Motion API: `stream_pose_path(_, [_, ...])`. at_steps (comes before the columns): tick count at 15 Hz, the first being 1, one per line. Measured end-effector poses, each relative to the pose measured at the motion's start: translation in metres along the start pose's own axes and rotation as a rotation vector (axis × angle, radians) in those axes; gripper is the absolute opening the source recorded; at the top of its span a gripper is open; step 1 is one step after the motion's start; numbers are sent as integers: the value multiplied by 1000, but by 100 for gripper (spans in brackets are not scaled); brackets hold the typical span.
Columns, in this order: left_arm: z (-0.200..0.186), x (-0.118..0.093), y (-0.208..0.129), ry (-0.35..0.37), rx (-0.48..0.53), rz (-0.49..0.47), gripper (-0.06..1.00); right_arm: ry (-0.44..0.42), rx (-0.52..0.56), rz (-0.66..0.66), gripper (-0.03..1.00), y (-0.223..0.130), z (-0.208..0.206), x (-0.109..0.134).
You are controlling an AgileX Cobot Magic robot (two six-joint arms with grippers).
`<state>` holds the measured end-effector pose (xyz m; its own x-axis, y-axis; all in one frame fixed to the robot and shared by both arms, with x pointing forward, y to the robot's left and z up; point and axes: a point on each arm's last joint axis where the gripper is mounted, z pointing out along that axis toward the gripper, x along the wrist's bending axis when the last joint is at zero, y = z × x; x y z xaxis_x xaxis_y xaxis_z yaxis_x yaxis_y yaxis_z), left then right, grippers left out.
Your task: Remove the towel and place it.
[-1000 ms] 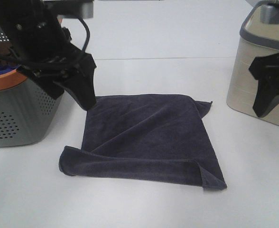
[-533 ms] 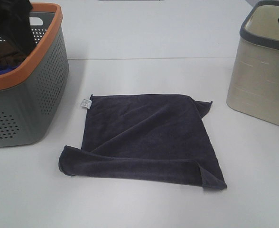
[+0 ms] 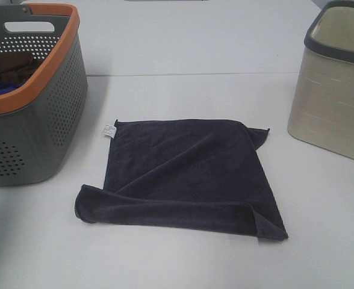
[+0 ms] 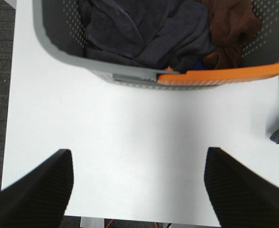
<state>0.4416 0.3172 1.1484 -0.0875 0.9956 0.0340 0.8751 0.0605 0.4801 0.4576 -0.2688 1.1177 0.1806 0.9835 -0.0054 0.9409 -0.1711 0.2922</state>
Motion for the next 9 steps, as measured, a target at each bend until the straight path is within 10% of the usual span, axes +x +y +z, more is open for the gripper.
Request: stream_pose_path(9, [-27, 5, -106, 20, -115, -19, 72, 149, -131, -106, 52, -33, -41, -25])
